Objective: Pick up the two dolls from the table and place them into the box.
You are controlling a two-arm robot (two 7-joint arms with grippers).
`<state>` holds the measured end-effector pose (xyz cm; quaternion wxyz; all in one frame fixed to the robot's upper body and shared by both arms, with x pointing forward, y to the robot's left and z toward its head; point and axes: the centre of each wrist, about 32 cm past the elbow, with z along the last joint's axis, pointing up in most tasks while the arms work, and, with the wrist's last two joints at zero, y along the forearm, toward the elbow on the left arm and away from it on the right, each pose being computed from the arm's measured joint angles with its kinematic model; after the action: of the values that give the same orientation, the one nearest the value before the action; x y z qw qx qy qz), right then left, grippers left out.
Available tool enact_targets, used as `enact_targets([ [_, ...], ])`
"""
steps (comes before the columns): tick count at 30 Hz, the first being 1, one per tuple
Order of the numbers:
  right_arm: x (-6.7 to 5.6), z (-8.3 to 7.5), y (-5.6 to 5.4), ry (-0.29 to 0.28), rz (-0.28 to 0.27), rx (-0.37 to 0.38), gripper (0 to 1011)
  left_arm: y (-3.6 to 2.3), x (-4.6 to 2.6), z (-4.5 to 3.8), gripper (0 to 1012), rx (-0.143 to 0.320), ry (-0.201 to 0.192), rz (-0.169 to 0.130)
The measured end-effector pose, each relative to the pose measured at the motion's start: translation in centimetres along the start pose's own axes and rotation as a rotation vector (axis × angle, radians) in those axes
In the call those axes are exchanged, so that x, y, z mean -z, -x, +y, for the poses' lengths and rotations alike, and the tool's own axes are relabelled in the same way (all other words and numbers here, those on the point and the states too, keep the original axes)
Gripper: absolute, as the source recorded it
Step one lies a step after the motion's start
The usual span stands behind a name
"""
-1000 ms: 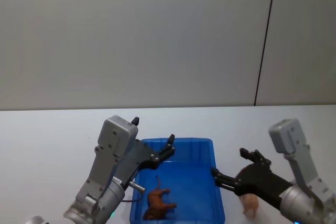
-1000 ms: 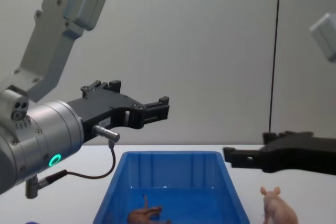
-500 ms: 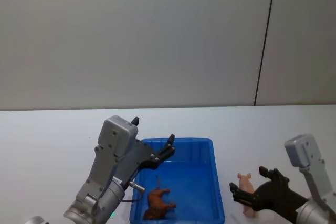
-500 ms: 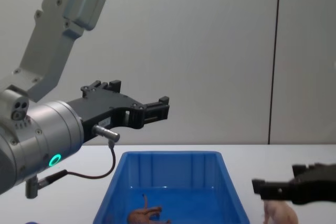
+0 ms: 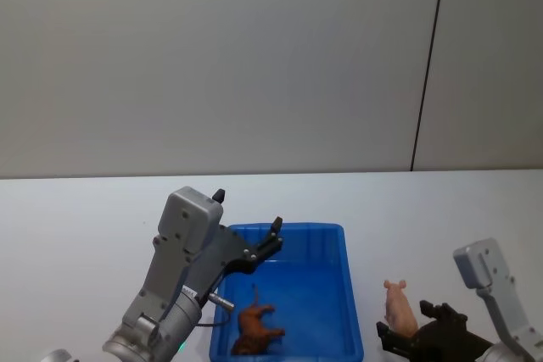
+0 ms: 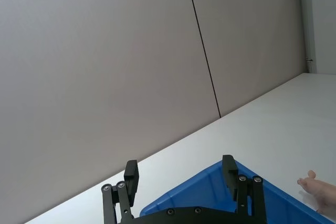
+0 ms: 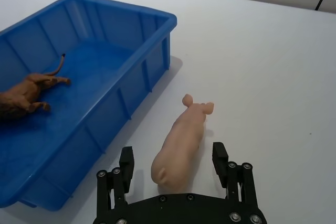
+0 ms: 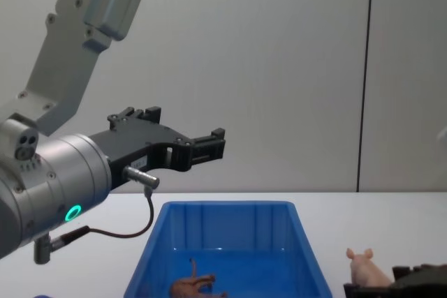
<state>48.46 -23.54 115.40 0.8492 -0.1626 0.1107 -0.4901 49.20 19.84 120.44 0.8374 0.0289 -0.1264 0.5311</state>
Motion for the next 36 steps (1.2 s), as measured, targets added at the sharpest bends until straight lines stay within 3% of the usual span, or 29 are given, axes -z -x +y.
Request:
enact_targets([
  [3, 0.2, 0.3, 0.0, 0.01, 0.01, 0.001, 901, 0.0, 0.0, 0.0, 1001, 0.0, 0.0, 0.0],
  [19, 0.4, 0.8, 0.1, 0.002, 0.033, 0.032, 406, 0.0, 0.0, 0.0, 1001, 0.0, 0.0, 0.0],
  [29, -0.7, 0.4, 0.7, -0.068, -0.013, 0.055, 380, 0.0, 0.0, 0.0, 1001, 0.0, 0.0, 0.0],
  [36, -2.8, 0.1, 1.5, -0.151, -0.067, 0.035, 380, 0.0, 0.0, 0.0, 1001, 0.0, 0.0, 0.0],
])
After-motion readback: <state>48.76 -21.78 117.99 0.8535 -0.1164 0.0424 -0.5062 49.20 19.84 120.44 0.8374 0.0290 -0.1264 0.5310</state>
